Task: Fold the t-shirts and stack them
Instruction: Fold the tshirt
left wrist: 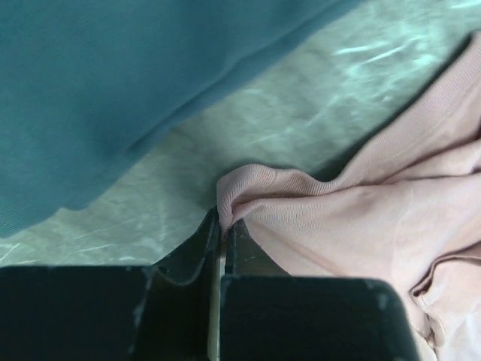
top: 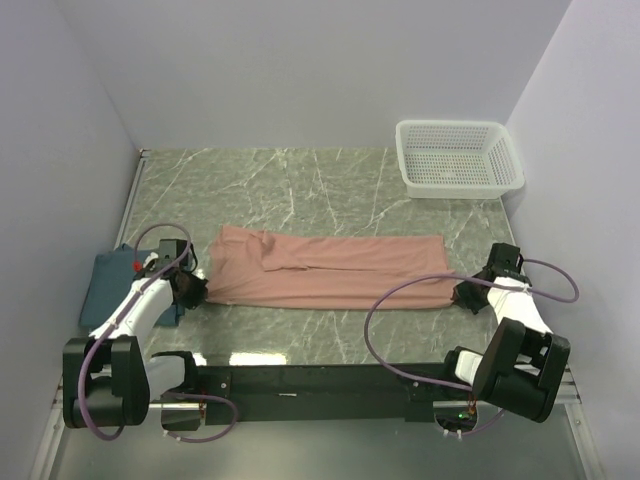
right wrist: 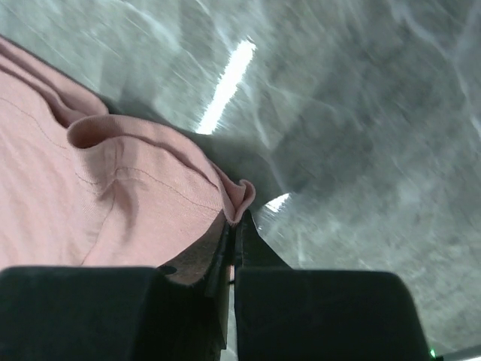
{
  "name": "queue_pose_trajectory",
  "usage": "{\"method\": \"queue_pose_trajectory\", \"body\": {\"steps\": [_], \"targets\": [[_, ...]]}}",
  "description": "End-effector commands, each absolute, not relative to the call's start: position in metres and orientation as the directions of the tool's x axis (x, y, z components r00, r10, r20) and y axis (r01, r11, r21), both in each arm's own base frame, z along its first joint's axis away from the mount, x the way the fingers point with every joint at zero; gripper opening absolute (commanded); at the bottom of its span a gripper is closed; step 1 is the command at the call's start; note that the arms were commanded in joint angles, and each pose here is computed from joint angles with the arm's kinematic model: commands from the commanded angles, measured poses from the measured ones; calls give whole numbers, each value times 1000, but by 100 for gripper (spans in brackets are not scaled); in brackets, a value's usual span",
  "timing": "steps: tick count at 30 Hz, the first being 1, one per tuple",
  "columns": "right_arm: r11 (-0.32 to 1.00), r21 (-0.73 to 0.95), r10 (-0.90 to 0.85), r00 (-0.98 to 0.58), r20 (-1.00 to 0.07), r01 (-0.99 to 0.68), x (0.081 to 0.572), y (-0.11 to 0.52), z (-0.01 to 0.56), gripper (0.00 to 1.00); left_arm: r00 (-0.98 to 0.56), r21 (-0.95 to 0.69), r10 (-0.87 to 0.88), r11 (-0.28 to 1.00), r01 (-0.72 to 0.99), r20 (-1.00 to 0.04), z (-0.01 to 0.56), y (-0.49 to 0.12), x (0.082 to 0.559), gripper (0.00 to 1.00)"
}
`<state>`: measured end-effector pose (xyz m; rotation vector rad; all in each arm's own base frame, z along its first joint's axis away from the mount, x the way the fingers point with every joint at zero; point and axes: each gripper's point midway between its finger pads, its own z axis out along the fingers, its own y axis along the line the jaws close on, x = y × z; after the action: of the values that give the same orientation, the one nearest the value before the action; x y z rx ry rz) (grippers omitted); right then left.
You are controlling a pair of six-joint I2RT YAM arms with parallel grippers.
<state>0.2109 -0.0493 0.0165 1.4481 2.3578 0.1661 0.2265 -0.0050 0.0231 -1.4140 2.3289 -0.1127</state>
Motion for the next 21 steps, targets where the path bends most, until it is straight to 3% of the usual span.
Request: {"method": "queue_pose_trajectory", "body": {"steps": [1,6,10,11,13,14,17,21], "targets": [[444,217,878,-373,-300,869,197,-66,13,0,-352,-233,-883,430,-872,-312,13,7,210,3],[452,237,884,-397,-246,860,193,-54,7,10,-386,-242,-885,447,-861,-260,10,-4,207,16],[453,266,883,-388,-264,851,195,-53,14,38,-377,-295,-875,462,-836,-303,34,-1,218,34],[452,276,883,-381,-275,848,197,-54,18,43,-374,-293,-873,463,-837,-312,38,1,217,44],[464,313,873,-368,-321,829,204,-54,32,48,-360,-327,-865,472,-819,-348,56,4,225,53],[471,321,865,-359,-350,822,208,-57,38,49,-362,-320,-862,476,-820,-355,60,5,223,63],[505,353,832,-335,-443,787,217,-62,66,50,-347,-331,-846,490,-806,-405,85,12,227,80],[615,372,744,-355,-567,695,238,-54,106,50,-332,-352,-816,521,-778,-474,120,20,238,87]]}}
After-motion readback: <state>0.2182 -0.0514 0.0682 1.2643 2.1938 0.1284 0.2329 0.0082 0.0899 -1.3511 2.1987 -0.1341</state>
